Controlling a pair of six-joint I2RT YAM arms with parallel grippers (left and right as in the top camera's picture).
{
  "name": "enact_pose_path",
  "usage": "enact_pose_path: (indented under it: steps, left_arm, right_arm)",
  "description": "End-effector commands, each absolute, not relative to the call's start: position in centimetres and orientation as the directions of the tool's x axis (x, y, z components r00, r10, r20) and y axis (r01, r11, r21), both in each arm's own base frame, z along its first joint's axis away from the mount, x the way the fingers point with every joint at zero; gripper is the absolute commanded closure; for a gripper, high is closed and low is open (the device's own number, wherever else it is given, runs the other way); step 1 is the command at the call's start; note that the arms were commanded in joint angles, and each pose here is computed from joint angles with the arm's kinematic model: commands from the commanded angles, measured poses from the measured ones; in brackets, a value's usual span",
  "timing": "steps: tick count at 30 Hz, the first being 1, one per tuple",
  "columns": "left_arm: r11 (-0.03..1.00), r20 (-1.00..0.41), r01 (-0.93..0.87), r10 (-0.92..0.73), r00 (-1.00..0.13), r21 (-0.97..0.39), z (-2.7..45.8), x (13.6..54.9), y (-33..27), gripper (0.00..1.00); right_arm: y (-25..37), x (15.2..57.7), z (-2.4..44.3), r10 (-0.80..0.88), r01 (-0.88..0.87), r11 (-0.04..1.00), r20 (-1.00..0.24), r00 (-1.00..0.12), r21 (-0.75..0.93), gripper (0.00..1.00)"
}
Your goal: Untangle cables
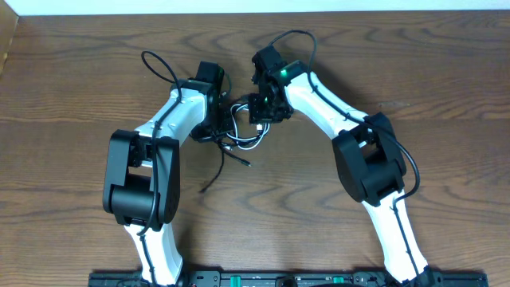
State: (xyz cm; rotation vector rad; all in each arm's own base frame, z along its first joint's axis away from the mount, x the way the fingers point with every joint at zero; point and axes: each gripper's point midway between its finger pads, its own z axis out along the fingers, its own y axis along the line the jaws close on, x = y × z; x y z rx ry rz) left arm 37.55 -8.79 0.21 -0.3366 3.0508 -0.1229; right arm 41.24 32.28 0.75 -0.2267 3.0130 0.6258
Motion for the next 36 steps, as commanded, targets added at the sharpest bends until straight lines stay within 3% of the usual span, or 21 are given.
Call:
enact_pose_path:
  steps: [1, 11, 17, 27, 33, 36]
  left_arm:
    - [0.975, -0.057, -0.222, -0.222, -0.973, -0.008, -0.6, 37.1, -7.2, 0.92]
    - [0.95, -0.053, -0.312, -0.312, -0.949, -0.013, 0.3, 37.8, -3.9, 0.93]
    - [0.906, -0.05, -0.422, -0.422, -0.905, -0.012, 0.3, 37.9, 0.1, 0.93]
    - [0.851, -0.046, -0.525, -0.524, -0.85, -0.009, 0.3, 37.6, 4.5, 0.93]
    - [0.833, -0.045, -0.553, -0.552, -0.832, -0.009, 0.3, 37.4, 5.7, 0.92]
    - [0.837, -0.021, -0.531, -0.538, -0.843, -0.135, 1.6, 38.3, 4.0, 0.92]
  right_arm:
    - [30.7, 40.3, -1.7, -0.134, -0.141, 0.936, -0.045, -0.99, 0.323, 0.7]
    - [25.8, 39.7, -2.6, -0.226, -0.223, 0.962, 0.002, -0.974, 0.159, 0.68]
    - [21.7, 39.5, -2.8, -0.288, -0.286, 0.957, 0.053, -0.956, 0.046, 0.61]
    - [15.7, 43.5, -2.4, -0.435, -0.424, 0.874, 0.005, -0.9, -0.238, 0.43]
    - [17.6, 45.1, -2.6, -0.434, -0.419, 0.896, -0.086, -0.897, -0.148, 0.29]
    - [18.6, 45.3, -1.3, -0.447, -0.435, 0.892, -0.108, -0.888, -0.121, 0.3]
